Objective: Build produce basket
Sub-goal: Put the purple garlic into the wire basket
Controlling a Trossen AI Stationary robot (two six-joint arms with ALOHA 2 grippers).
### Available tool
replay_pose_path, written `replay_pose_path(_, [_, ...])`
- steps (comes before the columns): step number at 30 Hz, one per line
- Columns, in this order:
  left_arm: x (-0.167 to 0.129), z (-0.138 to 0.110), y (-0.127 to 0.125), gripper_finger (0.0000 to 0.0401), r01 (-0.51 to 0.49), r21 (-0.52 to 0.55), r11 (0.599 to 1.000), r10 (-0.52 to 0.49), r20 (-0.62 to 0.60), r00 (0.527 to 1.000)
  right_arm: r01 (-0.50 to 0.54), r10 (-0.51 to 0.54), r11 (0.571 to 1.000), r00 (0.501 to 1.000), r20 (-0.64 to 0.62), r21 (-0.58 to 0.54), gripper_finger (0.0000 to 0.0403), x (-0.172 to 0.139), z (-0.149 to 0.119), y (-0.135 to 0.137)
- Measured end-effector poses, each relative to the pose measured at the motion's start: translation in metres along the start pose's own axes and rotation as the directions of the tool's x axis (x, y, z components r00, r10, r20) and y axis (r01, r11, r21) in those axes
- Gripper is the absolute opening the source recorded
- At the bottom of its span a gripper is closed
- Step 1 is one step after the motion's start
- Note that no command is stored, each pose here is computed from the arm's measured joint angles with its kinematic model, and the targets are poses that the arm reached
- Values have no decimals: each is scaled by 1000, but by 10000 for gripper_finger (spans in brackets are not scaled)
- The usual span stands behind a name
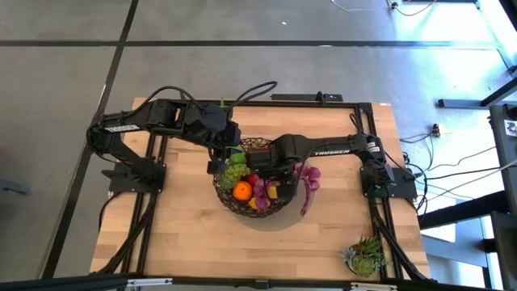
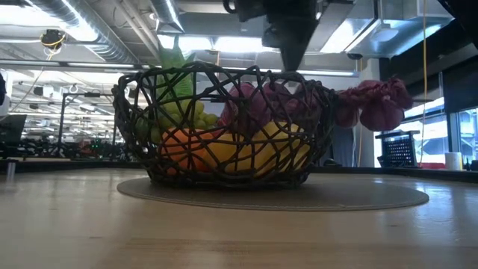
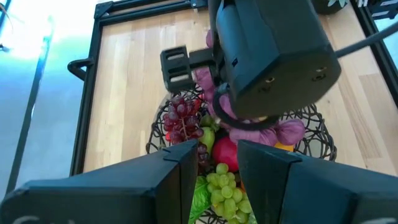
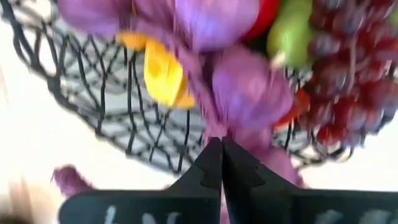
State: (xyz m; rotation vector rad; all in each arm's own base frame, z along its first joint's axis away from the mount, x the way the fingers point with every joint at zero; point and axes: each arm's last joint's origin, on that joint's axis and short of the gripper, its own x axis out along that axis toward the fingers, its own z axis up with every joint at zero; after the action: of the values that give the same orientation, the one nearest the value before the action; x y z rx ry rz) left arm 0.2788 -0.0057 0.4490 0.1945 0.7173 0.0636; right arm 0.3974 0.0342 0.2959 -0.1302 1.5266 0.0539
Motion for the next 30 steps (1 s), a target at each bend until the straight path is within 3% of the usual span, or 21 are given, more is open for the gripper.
replay_pose_path(3, [0,0,0,102,0,0,1000,0,0,1000,-1,1,1000,999,-36,0,0,-4,-4,0])
replay_pose_path(7, [0,0,0,102,0,0,1000,0,0,1000,0,-1,1000,1000,15,26,10,-14,-2,-1])
replay_pose_path(18, [0,0,0,102,0,0,1000,0,-1,1000,-8,-3,990,997,79,138,121,-33,-4,-3])
replay_pose_path(22, [0,-1,0,102,0,0,1000,0,-5,1000,-24,2,986,991,135,164,132,-53,-16,-7])
replay_pose_path(30, [0,-1,0,102,0,-22,1000,0,-5,1000,-67,-24,941,964,265,331,133,-104,-63,-24])
